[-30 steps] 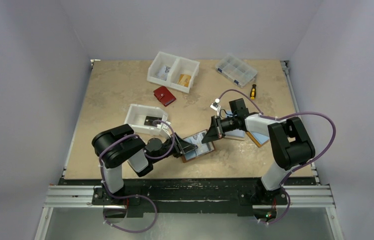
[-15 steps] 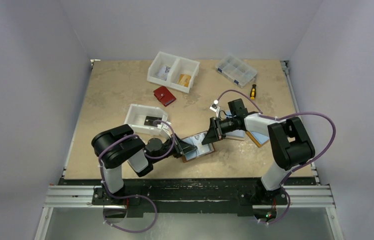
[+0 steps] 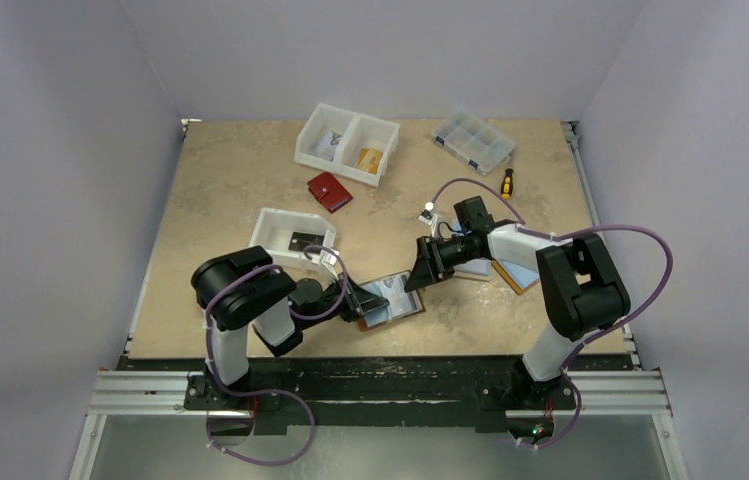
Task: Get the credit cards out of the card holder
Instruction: Remove the credit card from the card holder.
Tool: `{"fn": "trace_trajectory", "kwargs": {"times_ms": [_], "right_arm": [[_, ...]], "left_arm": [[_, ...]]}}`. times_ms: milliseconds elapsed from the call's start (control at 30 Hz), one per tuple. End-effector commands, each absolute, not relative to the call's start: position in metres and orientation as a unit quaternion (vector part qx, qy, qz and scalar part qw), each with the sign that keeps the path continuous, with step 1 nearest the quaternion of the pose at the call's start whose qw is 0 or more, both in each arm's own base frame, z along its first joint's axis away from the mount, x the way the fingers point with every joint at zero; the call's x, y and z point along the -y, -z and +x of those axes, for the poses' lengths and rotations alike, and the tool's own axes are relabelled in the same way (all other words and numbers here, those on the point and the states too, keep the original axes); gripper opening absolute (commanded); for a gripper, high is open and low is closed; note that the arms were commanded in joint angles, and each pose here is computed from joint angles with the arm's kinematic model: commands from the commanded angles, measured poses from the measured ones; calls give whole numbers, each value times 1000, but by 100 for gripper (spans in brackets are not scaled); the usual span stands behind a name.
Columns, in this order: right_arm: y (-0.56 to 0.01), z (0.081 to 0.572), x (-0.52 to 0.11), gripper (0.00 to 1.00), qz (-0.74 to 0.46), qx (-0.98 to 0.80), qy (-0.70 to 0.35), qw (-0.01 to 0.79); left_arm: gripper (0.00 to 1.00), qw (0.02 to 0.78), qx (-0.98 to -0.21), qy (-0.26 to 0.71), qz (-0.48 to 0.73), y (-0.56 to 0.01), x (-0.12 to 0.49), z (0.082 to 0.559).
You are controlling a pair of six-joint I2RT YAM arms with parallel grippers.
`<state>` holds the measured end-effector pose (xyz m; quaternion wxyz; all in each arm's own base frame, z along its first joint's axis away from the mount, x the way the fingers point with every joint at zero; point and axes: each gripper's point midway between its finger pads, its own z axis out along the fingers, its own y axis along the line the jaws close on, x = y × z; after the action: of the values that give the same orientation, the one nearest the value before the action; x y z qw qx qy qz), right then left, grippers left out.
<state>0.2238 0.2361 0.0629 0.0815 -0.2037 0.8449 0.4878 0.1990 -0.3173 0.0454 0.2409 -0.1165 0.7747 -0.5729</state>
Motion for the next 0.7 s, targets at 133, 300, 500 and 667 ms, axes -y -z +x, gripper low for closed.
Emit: {"fn": "trace_trajectory", "kwargs": {"times_ms": [133, 300, 500, 667], "right_arm": [[-110, 240, -237, 75, -361, -781, -479, 176], [-119, 240, -228, 96, -446, -751, -448, 190], [-144, 239, -225, 99, -505, -712, -433, 227], [-136, 223, -222, 99, -546, -674, -451, 210]], "left_arm": [[0, 298, -744, 599, -8, -95, 327, 198], [0, 310, -783, 536, 60, -87, 323, 197], [0, 324, -797, 501, 95, -87, 314, 194], [0, 334, -797, 491, 112, -94, 310, 191]]}}
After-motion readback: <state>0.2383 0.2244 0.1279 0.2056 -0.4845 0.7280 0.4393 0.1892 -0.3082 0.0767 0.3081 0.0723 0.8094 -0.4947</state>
